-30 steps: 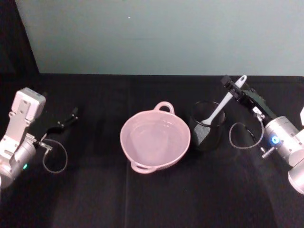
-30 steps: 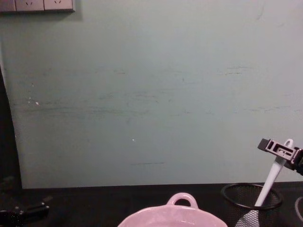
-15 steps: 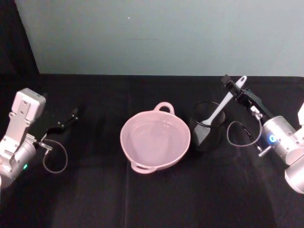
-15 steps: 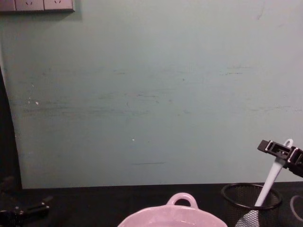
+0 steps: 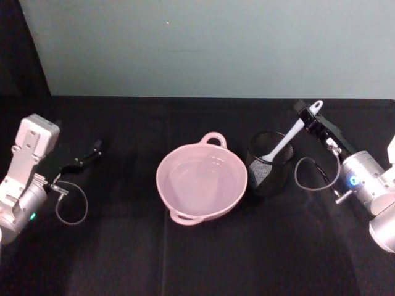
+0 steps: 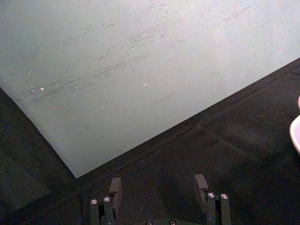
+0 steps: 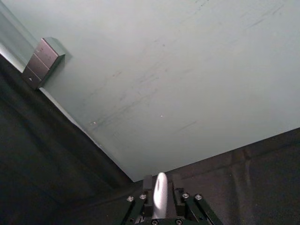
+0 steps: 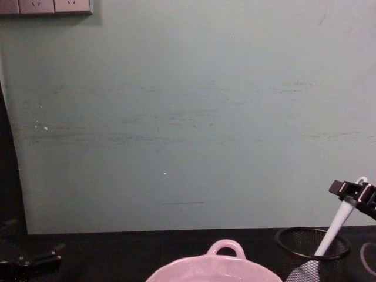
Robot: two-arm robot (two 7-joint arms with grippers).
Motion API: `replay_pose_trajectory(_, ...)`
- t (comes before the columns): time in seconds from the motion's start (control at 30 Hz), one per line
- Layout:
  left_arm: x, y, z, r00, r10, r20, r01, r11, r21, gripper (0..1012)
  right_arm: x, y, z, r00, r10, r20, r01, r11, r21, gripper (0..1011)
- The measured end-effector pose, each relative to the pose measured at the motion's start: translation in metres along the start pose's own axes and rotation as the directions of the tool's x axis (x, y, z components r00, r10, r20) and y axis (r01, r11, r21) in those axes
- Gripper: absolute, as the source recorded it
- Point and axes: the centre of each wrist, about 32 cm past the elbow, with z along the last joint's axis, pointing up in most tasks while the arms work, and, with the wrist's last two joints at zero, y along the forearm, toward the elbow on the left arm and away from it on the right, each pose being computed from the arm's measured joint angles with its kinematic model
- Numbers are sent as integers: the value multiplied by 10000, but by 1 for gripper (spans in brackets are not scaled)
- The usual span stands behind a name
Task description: Use the one hand to pick up the spoon and stir the clear water in the bowl.
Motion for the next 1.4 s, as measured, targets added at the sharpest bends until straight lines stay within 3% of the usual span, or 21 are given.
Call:
replay_pose_trajectory(0.2,0,0,0,10000,1,-1,-1,10000,0,1011,-49,-11,64,9989,166,447,-168,9999,39,123)
replay_pose_trajectory(0.37,0,0,0,10000,0,-1,0,10000,0,1011,-158,-23,193,9883,388,1473,-395,9992,12,112)
replay_pose_trajectory(0.4,0,0,0,10000,1,-1,-1,10000,0,1011,-158,-23,193,9883,388,1473,-395,9992,12,111)
replay_pose_trajectory(0.43,0,0,0,10000,1,0,-1,10000,0,1011,-198,-26,244,9810,468,1884,-473,9989,-20,112)
replay_pose_trajectory(0.6,0,0,0,10000,0,0,0,10000,0,1011,-308,-27,392,9542,788,2887,-765,9969,-191,112)
replay_pose_trajectory(0.8,0,0,0,10000,0,-1,0,10000,0,1011,-487,-15,633,9006,1393,4117,-1256,9902,-603,111)
replay_pose_trajectory(0.83,0,0,0,10000,1,0,-1,10000,0,1011,-487,-15,633,9006,1393,4117,-1256,9902,-603,112)
replay_pose_trajectory(0.93,0,0,0,10000,1,0,-1,10000,0,1011,-584,-14,746,8746,1843,4484,-1610,9829,-899,111)
replay_pose_trajectory(1.17,0,0,0,10000,1,0,-1,10000,-1,1011,-698,-7,869,8350,2566,4868,-2145,9664,-1414,112)
replay_pose_trajectory(1.4,0,0,0,10000,0,-1,0,10000,0,1011,-710,-3,885,8291,2694,4899,-2241,9629,-1502,112)
